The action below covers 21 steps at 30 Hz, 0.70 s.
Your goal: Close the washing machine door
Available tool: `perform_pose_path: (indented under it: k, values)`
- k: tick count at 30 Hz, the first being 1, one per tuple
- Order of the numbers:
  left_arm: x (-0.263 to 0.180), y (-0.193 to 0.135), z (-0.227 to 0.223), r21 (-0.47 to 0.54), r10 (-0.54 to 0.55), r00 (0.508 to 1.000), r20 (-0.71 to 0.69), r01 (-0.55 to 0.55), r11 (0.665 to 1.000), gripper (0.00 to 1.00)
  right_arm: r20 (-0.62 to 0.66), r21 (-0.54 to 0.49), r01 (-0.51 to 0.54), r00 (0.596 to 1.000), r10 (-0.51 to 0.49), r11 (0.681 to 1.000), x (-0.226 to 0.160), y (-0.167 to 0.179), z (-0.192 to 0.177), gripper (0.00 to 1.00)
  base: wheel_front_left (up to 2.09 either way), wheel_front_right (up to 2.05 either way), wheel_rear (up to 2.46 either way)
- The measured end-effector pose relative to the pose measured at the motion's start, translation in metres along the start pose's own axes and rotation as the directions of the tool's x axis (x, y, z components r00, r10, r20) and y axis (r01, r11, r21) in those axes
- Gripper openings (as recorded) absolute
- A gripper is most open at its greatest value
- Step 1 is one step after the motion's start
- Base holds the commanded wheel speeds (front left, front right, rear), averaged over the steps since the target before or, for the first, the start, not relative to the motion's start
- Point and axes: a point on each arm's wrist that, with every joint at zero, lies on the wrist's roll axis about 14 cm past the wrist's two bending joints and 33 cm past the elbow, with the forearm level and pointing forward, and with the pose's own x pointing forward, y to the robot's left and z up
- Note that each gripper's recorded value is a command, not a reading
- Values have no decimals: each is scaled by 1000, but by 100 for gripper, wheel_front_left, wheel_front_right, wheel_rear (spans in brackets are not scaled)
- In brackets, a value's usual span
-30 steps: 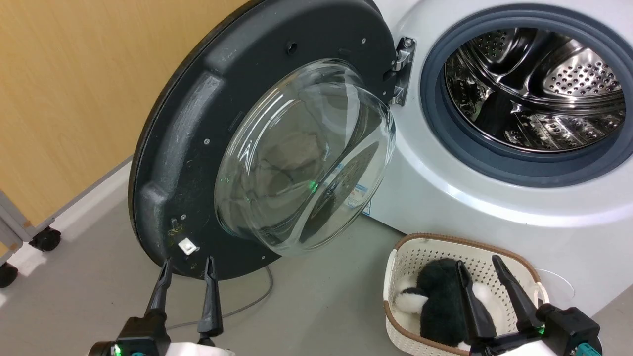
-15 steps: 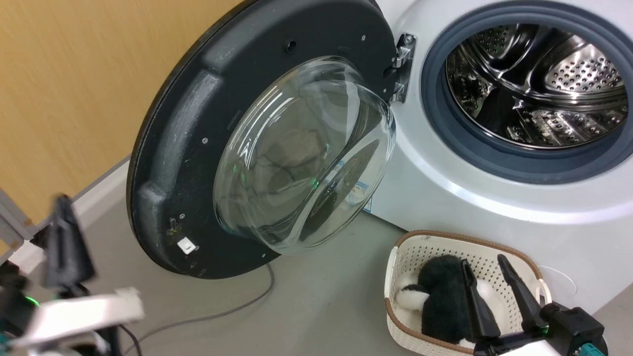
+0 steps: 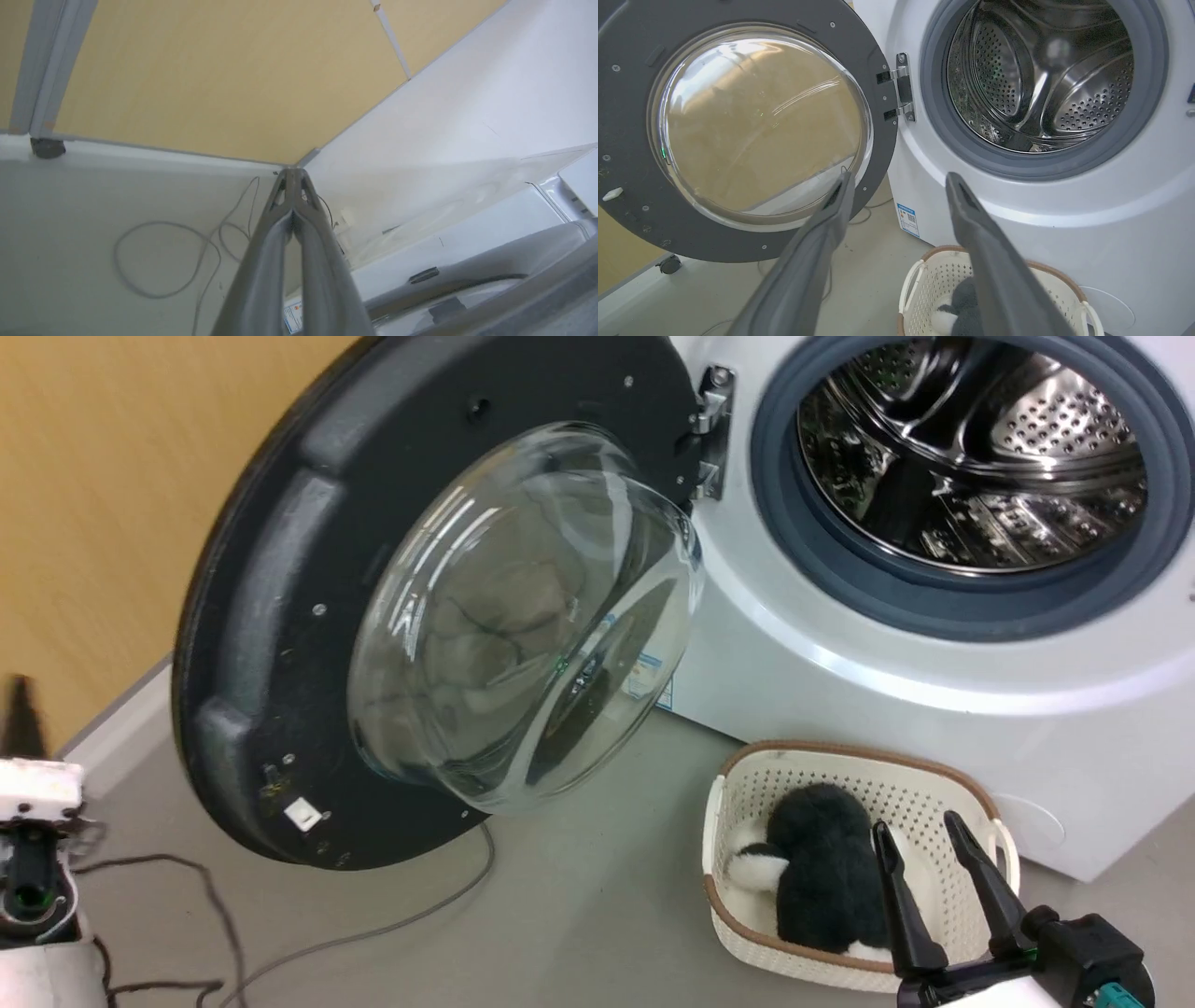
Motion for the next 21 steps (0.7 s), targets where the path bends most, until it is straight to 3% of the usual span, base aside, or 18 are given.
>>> perform_pose_path:
  k: [8, 17, 21]
  values:
    - [1, 2, -78, -239, -9, 926, -378, -88, 967, 0, -11, -7, 21, 1000, -21, 1000, -3, -7, -4, 100, 0, 0, 0]
    - [-12, -24, -98, -391, -177, 841, -511, -44, 919, 0, 3, -18, 28, 1000, -28, 999, -6, -8, 2, 100, 0, 0, 0]
    - [-31, -38, -108, -452, -278, 774, -569, -12, 892, 0, 18, -16, 34, 999, -33, 999, -8, -8, 9, 100, 0, 0, 0]
